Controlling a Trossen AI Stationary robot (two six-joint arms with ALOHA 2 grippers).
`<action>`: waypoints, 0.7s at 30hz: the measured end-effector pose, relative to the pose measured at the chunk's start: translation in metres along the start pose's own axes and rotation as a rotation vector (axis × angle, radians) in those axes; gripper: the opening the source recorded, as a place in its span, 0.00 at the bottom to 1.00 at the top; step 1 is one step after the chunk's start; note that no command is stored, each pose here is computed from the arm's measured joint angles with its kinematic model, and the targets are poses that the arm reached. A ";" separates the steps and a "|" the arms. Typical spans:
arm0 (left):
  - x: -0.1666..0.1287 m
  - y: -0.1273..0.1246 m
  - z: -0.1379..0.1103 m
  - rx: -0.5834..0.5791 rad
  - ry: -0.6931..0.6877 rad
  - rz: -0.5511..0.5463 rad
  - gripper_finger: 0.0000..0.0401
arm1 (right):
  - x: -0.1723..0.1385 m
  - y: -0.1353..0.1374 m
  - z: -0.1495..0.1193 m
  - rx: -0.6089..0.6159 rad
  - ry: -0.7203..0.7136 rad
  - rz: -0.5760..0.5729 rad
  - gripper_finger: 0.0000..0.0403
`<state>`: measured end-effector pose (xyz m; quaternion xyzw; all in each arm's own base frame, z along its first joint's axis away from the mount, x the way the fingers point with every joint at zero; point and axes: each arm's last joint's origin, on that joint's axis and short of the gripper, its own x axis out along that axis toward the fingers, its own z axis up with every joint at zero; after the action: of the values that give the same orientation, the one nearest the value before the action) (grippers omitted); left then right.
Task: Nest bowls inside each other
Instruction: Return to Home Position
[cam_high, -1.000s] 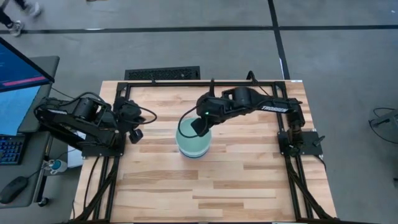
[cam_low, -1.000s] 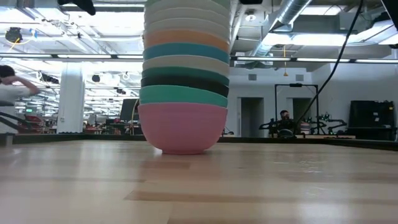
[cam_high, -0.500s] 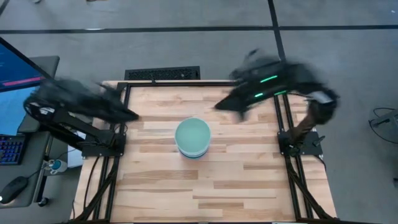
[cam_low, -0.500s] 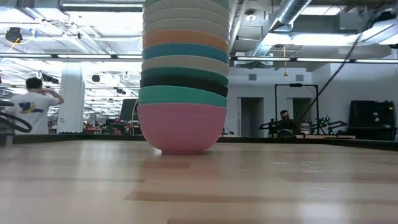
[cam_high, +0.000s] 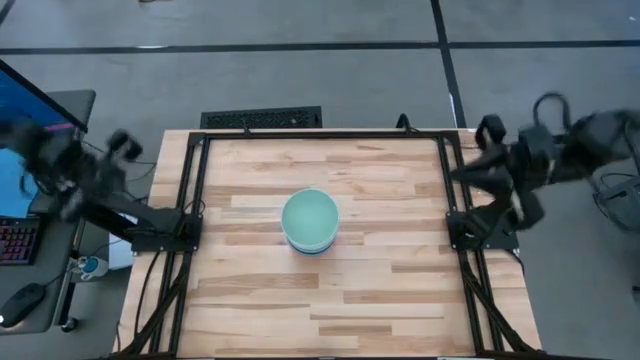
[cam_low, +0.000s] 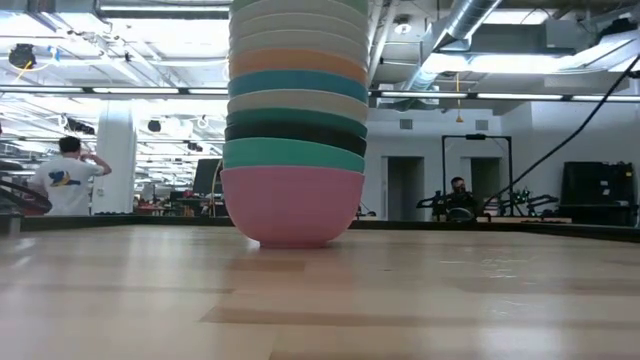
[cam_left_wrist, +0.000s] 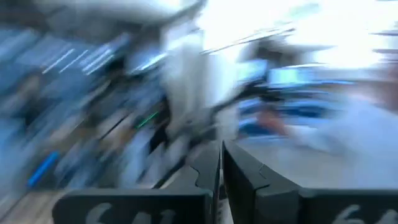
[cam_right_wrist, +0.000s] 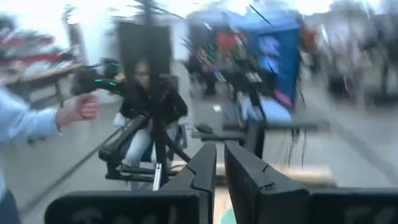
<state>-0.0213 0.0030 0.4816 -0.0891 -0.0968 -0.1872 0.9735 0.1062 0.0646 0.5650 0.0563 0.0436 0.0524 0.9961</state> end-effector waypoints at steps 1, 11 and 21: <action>-0.003 -0.001 -0.016 0.074 -0.064 -0.109 0.02 | 0.003 0.006 -0.009 -0.051 -0.018 0.021 0.14; 0.013 0.018 -0.152 0.297 -0.265 -0.282 0.02 | 0.020 -0.007 -0.168 -0.266 -0.508 0.169 0.14; 0.021 0.024 -0.172 0.656 -0.335 -0.160 0.02 | 0.016 -0.058 -0.306 -0.442 -0.947 0.210 0.14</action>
<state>0.0340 -0.0181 0.3173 0.2057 -0.3160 -0.2046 0.9033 0.0997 0.0419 0.2538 -0.1335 -0.4289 0.1288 0.8841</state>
